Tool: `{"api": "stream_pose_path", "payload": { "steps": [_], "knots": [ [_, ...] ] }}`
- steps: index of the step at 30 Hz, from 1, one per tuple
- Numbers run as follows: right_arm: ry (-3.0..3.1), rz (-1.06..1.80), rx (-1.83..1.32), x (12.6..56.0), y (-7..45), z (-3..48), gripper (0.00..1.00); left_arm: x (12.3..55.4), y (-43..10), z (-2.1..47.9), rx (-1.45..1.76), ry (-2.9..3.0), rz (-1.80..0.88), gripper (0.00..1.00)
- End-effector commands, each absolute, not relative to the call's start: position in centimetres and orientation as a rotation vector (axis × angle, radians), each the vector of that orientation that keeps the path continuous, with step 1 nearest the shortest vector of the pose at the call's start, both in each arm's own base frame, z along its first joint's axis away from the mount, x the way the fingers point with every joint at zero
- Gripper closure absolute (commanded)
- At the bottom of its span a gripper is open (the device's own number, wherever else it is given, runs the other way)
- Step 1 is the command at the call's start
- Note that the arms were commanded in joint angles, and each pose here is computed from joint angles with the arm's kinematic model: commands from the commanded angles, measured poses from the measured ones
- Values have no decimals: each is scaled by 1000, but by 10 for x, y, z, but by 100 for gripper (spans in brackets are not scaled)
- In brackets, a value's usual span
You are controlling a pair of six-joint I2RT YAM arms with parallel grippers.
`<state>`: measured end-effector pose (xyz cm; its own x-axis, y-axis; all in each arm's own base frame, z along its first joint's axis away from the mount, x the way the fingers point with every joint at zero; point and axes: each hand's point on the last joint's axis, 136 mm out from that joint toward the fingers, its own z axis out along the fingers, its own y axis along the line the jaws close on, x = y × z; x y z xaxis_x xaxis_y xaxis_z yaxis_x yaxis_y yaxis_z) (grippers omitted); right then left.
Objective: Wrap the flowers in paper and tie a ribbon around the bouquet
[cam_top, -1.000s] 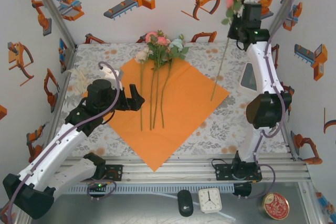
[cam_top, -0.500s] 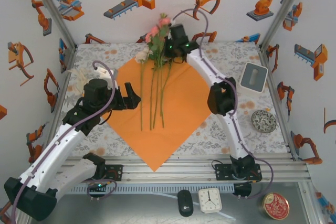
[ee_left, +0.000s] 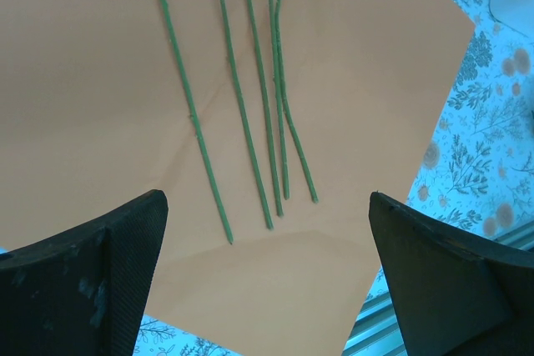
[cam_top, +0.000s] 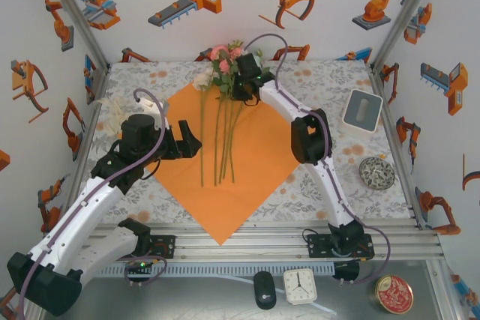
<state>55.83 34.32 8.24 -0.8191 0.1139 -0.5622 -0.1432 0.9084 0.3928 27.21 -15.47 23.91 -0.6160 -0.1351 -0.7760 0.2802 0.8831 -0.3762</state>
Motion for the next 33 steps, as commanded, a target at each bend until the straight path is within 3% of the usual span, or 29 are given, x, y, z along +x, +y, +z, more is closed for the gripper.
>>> {"api": "stream_pose_path", "payload": {
  "steps": [1,4,14,17,22,28,33],
  "knots": [
    [2436,561,1,548,341,102,92,273,-158,239,87,2149,-631,0],
    [2441,575,-2,543,341,104,90,273,-159,239,88,2149,-645,0],
    [2293,507,-66,536,320,201,54,271,-142,235,8,2177,-563,0],
    [2290,470,-42,514,300,229,52,272,-125,232,-98,2198,-485,0],
    [2319,511,271,418,249,229,54,270,-90,218,-331,2230,-355,1],
    [2449,547,640,264,214,151,51,257,-94,190,-360,2287,-429,1],
    [2512,587,734,196,224,102,45,241,-97,158,-374,2394,-446,1]
  ]
}}
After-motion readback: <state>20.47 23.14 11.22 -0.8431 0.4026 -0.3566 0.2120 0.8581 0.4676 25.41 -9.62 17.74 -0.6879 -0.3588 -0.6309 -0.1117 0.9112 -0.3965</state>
